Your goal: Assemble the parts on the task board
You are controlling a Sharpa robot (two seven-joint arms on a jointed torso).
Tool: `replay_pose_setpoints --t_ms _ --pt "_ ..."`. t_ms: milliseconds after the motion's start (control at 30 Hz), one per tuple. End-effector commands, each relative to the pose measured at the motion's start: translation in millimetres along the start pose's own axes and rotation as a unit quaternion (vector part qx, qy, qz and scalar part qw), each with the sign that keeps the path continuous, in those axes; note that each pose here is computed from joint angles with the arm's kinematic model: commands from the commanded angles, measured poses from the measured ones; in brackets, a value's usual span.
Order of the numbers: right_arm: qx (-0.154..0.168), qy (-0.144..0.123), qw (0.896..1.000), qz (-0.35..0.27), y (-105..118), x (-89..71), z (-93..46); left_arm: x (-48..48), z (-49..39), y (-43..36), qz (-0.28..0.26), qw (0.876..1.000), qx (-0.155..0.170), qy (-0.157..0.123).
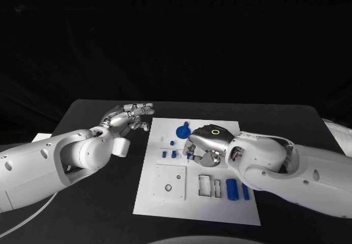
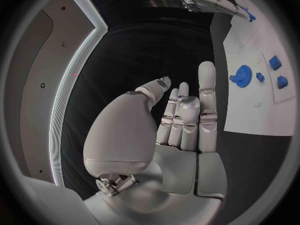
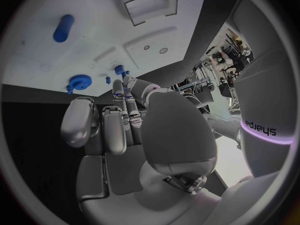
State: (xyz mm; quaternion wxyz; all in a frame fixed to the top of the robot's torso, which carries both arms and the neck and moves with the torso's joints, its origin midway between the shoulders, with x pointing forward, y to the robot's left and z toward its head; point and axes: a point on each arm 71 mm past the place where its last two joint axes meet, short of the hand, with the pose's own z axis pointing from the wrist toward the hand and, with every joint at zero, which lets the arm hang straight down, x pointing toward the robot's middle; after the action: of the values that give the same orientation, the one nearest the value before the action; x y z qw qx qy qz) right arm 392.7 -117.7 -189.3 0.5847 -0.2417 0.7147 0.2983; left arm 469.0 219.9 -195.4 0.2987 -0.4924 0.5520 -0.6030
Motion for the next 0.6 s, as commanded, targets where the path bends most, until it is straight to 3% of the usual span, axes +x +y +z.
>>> replay_pose_setpoints --t_ms 33,600 --pt "-0.016 0.012 1.0 -0.004 5.1 11.4 5.2 1.9 0.3 -0.7 -0.005 1.0 0.004 0.009" --pt "-0.031 0.039 0.999 0.008 13.5 37.3 15.8 4.9 1.4 -0.4 -0.007 1.0 0.006 0.014"
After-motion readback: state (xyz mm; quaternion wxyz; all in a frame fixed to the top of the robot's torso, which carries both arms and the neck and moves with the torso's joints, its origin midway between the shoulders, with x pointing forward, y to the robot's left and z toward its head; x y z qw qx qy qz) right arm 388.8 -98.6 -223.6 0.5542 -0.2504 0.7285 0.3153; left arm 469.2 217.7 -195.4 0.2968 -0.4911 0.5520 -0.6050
